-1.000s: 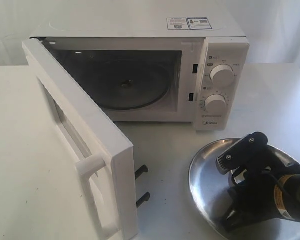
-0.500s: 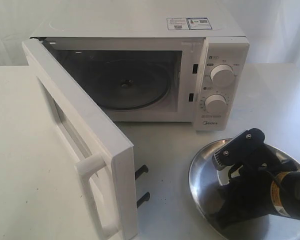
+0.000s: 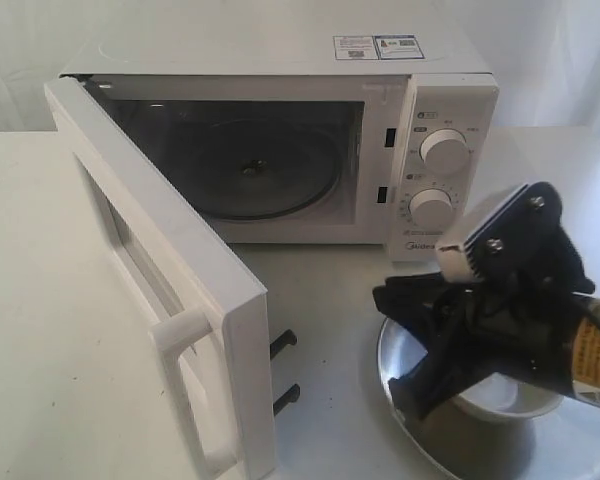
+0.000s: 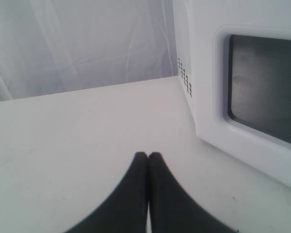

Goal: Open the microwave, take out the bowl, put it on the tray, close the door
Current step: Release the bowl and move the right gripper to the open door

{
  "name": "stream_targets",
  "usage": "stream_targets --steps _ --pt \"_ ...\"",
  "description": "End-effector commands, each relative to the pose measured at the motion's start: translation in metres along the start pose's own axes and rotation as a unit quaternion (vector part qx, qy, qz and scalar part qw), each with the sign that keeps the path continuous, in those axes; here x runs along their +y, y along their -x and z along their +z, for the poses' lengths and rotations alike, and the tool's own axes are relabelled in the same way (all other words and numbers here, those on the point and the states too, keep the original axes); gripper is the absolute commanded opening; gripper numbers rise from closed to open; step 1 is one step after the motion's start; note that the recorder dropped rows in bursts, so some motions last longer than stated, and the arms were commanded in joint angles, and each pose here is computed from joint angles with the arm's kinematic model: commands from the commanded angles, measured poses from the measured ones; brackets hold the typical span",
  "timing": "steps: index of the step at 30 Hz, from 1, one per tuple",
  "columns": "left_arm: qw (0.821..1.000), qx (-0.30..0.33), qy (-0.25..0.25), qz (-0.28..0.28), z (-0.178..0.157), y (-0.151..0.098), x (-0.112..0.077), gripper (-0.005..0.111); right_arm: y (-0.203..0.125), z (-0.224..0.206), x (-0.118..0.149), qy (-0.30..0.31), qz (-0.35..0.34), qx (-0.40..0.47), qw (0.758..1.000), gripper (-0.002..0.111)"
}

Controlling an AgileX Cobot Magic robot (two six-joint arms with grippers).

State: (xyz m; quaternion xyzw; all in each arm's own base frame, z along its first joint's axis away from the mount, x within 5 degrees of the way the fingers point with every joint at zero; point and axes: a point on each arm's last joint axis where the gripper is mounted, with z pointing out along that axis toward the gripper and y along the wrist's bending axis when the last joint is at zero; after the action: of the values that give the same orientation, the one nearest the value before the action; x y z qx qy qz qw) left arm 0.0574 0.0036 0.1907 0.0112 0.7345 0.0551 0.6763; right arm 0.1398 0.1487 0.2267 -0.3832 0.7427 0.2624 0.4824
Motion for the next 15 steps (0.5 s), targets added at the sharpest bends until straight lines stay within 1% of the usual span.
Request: stream_targets --steps 1,3,5,7,9,11,13,15 --pt "1.000 -0.004 -0.002 -0.004 0.000 0.001 0.000 0.000 0.026 -0.024 0.022 0.091 -0.054 -0.126 0.986 0.000" --pt "1.000 -0.004 -0.002 -0.004 0.000 0.001 0.000 0.000 0.035 -0.033 0.034 0.150 -0.066 -0.178 0.970 0.000" --pt "1.000 -0.004 -0.002 -0.004 0.000 0.001 0.000 0.000 0.041 -0.040 0.042 0.194 -0.067 -0.217 0.954 0.000" --pt "1.000 -0.004 -0.002 -0.004 0.000 0.001 0.000 0.000 0.042 -0.044 0.047 0.224 -0.066 -0.229 0.945 0.000" --pt "1.000 -0.004 -0.002 -0.004 0.000 0.001 0.000 0.000 0.041 -0.046 0.053 0.255 -0.091 -0.232 0.934 0.000" --pt "1.000 -0.004 -0.002 -0.004 0.000 0.001 0.000 0.000 0.041 -0.051 0.059 0.292 -0.111 -0.244 0.918 0.000" --pt "1.000 -0.004 -0.002 -0.004 0.000 0.001 0.000 0.000 0.044 -0.056 0.064 0.320 -0.112 -0.262 0.904 0.000" --pt "1.000 -0.004 -0.002 -0.004 0.000 0.001 0.000 0.000 0.044 -0.057 0.064 0.328 -0.101 -0.262 0.902 0.000"
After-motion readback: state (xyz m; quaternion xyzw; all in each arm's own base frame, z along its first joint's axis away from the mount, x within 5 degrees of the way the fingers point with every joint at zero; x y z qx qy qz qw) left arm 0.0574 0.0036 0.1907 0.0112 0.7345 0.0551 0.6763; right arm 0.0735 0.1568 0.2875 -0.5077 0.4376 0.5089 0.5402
